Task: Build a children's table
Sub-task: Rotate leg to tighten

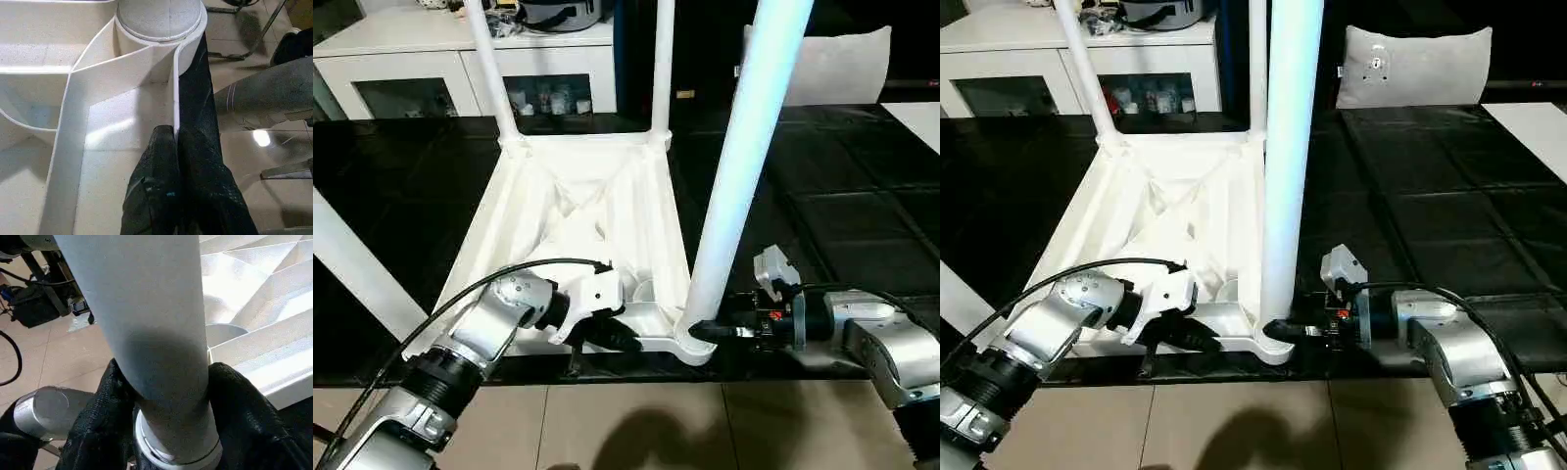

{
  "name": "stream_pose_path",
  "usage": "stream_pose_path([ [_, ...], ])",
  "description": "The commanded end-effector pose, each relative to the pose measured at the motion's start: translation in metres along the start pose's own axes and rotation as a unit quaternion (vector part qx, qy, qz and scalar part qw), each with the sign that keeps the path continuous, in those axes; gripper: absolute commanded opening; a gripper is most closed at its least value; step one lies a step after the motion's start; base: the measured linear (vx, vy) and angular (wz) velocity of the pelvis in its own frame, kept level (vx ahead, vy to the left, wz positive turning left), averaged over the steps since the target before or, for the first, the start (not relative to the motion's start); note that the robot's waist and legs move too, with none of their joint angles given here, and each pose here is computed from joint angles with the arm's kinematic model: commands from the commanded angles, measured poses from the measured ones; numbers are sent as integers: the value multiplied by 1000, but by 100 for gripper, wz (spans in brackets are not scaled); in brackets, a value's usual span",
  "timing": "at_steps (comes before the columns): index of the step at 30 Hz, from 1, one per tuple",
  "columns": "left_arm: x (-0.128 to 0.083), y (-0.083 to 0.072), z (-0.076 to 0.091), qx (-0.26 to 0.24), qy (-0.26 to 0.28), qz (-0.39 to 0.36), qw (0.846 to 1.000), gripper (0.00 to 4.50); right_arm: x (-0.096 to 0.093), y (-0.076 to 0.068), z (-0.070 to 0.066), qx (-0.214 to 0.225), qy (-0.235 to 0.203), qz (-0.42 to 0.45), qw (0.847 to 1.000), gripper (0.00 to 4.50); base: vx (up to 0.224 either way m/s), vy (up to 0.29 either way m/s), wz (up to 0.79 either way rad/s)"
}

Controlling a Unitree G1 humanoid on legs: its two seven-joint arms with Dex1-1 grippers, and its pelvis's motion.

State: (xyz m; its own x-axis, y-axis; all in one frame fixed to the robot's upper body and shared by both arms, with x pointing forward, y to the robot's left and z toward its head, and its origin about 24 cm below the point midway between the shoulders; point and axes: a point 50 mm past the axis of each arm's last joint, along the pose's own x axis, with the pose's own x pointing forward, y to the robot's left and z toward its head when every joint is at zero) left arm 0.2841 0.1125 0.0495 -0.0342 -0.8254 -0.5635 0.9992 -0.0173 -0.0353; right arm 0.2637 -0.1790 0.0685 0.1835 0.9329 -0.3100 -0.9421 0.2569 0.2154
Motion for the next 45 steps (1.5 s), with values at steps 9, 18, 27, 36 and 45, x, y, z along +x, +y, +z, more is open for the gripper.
stream_pose_path([
  [9,5,3,9,0,-19,7,1000,0,11,12,0,13,-32,28,999,196,0,0,0],
  [18,21,26,20,-61,-34,138,988,0,36,-25,5,55,-46,-226,971,191,0,0,0],
  [27,44,38,39,-100,-66,226,967,0,54,-30,8,85,-75,-306,945,263,0,0,0],
  [36,39,31,35,-64,-62,192,977,0,40,-28,5,71,-70,-295,950,348,0,0,0],
  [45,22,15,17,-1,-25,91,996,0,4,-23,-3,-16,-6,-186,982,407,0,0,0],
])
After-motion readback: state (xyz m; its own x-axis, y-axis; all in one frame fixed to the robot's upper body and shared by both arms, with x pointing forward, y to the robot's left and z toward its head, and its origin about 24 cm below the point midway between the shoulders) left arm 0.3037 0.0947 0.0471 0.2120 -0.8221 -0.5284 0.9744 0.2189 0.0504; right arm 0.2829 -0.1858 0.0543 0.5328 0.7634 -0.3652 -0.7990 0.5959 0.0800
